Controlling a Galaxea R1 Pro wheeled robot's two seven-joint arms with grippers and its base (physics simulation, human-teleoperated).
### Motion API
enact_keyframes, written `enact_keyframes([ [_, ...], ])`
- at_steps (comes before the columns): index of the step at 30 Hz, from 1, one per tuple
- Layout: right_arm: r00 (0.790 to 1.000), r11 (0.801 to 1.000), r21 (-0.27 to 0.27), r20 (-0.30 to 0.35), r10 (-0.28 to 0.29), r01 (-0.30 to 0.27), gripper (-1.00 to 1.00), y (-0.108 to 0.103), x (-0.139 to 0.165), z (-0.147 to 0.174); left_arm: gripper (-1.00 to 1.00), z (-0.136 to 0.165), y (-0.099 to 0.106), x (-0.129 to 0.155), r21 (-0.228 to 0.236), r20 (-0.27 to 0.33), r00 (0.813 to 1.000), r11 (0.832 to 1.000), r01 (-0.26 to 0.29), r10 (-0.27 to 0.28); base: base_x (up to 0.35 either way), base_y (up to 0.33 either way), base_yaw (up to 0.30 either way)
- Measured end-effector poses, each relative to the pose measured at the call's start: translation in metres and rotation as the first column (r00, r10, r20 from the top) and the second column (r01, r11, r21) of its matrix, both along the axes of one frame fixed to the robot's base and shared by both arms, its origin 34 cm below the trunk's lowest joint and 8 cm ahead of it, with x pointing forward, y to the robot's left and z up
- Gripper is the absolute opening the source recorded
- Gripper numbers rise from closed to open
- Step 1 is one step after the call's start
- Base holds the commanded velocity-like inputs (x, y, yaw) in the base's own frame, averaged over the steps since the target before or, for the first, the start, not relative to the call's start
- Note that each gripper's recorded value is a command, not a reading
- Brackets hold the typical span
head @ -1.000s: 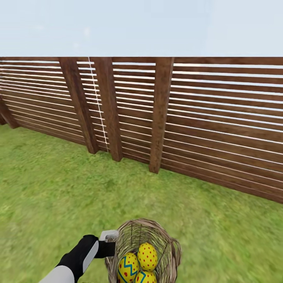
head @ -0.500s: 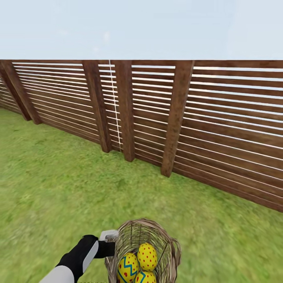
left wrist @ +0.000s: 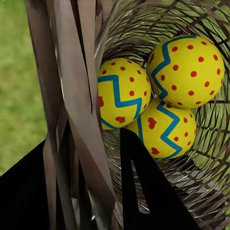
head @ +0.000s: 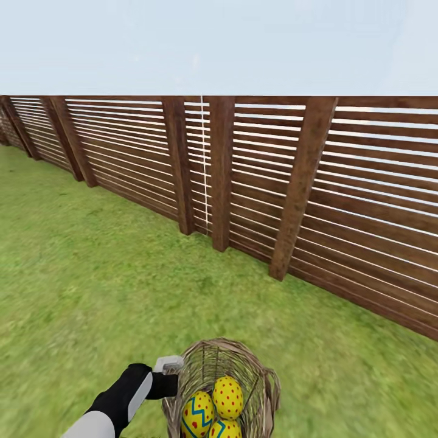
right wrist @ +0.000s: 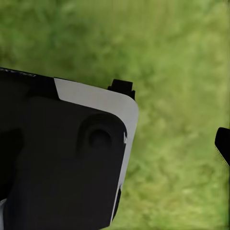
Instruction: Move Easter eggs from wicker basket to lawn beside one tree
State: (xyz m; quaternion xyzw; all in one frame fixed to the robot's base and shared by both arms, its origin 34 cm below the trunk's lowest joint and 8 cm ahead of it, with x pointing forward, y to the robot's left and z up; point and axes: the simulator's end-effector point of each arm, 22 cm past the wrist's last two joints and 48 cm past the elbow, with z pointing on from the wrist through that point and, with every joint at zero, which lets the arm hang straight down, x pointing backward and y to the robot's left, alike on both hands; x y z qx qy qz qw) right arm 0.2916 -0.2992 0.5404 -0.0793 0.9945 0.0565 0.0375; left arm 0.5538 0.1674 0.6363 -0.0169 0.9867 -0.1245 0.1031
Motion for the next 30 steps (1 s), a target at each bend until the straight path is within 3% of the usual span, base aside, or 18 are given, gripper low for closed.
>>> enact_keyframes([
  [8,1.0,1.0,-0.004,-0.004,0.008,-0.008,1.0,-0.0033,-0.0019,0.0001,-1.0,0.0003,-0.0003,0.0006,-0.001,0.001,1.0,1.0,-0.001,0.001,0.0,0.0,0.151],
  [10,0.997,0.997,-0.006,-0.014,0.08,-0.08,1.0,-0.0023,-0.0062,-0.0002,-1.0,0.0003,-0.0004,0.0004,-0.001,0.001,1.0,1.0,-0.001,0.001,0.0,0.0,0.001],
  [12,0.994,0.994,-0.005,-0.014,0.106,-0.106,1.0,0.0001,-0.0063,-0.0004,-1.0,0.0,0.0001,0.0001,0.001,0.001,1.0,1.0,0.002,-0.002,0.0,0.0,0.032],
  [30,0.994,0.994,-0.003,-0.012,0.109,-0.109,1.0,0.0022,-0.0054,-0.0004,-1.0,0.0,0.0001,0.0,0.0,0.0,1.0,1.0,0.0,0.0,0.0,0.0,0.284],
])
